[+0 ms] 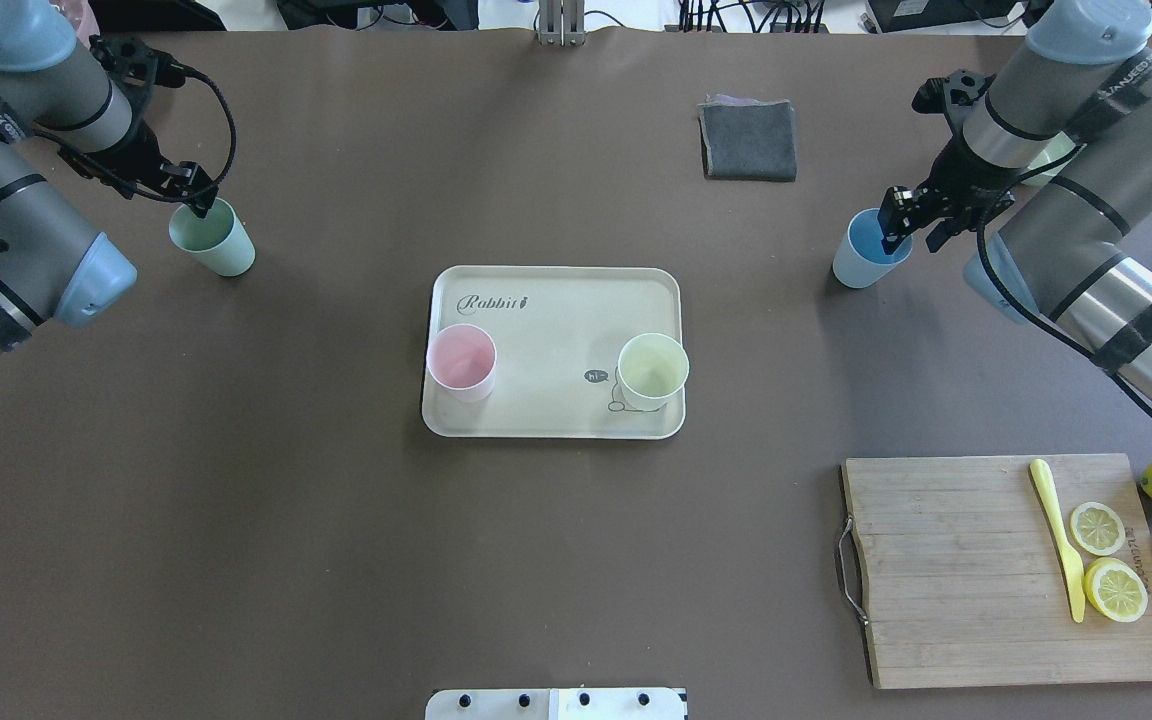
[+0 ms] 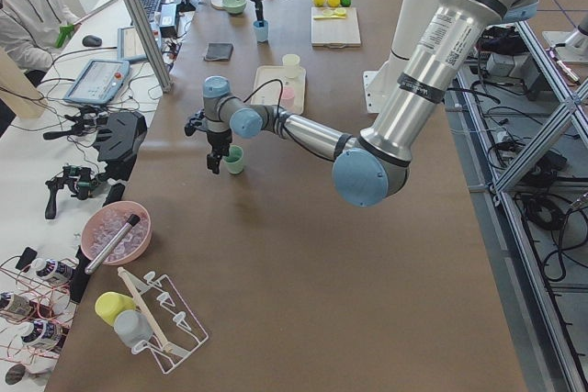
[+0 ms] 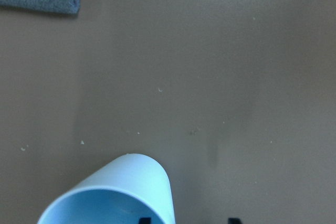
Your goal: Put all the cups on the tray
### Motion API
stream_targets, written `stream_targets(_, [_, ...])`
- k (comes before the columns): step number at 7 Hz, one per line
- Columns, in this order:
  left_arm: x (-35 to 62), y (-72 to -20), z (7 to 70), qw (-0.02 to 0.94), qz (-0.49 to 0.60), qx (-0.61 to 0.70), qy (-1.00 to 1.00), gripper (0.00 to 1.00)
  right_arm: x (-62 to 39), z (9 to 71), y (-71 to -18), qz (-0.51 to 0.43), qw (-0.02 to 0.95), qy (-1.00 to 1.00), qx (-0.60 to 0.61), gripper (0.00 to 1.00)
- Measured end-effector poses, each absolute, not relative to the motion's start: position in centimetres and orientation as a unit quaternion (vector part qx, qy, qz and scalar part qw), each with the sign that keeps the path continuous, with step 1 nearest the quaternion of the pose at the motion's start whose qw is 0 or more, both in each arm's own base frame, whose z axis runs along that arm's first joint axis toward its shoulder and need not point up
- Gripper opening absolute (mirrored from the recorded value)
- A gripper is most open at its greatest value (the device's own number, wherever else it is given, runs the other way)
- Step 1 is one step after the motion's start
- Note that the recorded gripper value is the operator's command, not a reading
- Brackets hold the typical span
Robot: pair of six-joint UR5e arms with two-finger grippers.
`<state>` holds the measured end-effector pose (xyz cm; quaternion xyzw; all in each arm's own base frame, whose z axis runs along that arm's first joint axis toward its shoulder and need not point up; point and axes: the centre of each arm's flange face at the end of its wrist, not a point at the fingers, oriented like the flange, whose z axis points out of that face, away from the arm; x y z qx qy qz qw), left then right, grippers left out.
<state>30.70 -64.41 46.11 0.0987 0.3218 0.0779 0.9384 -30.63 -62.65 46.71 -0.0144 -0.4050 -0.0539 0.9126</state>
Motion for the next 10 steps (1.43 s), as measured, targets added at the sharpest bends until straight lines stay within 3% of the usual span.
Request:
stream_targets(1, [31.5, -64.0, 46.7, 0.938, 0.083, 0.097, 0.324, 0.0, -30.9, 45.4, -62.9, -0.053, 0.909, -0.413, -0.013, 0.0])
stream_targets(4, [33.2, -62.9, 45.0, 0.928, 0.097, 0.072, 0.352, 0.0, -32.4, 38.4, -63.2, -0.028, 0.893, -0.449, -0.014, 0.0])
stream_targets(7, [36.4, -62.5, 33.2, 0.917, 0.059, 0.047, 0.392, 0.0, -39.0, 30.9, -61.5, -0.008, 0.883, -0.469, -0.032, 0.0])
stream_targets(10, [46.9, -57.9, 25.7, 0.902, 0.032, 0.019, 0.429, 0.0, -45.2, 27.4, -58.2, -0.002, 0.885, -0.465, -0.036, 0.0])
